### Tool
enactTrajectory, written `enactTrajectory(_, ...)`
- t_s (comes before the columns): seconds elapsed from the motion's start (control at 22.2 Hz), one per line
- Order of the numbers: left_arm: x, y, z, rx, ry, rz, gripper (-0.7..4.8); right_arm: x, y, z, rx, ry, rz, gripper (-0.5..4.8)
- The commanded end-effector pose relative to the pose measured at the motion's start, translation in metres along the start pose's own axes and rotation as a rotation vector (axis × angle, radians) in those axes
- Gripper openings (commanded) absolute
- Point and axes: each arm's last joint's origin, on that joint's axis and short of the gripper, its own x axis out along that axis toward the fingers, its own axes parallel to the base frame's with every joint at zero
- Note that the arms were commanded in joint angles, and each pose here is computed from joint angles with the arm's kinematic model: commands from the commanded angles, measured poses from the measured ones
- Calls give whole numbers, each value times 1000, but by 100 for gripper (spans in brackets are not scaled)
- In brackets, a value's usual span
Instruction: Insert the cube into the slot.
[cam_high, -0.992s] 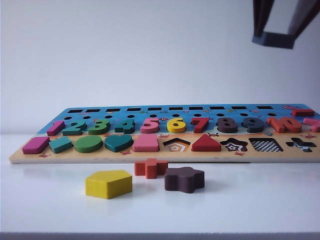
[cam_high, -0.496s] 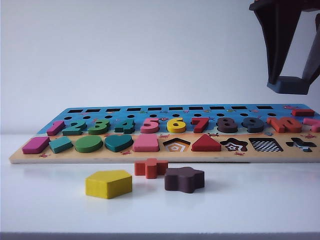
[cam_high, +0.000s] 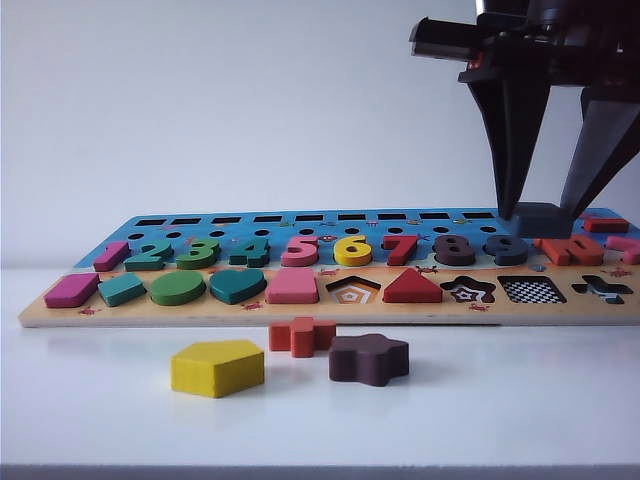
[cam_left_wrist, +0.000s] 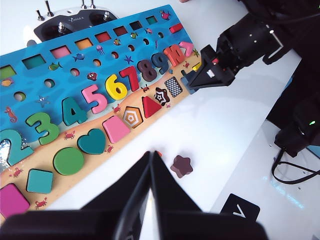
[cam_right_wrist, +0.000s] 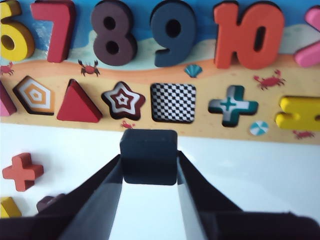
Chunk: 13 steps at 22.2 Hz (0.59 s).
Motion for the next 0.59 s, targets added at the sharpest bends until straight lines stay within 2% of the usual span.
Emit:
enactTrajectory(0.05,0,0,2,13,-11,-6,10,5,3,4,-8,-9,3,26)
enactTrajectory(0.36,0,0,2,13,-11,-6,10,20,-4,14,-3,17,-45,25)
enactTrajectory(0.59,0,0,2,13,-11,-6,10,21,-8,19,11,1,-41,19)
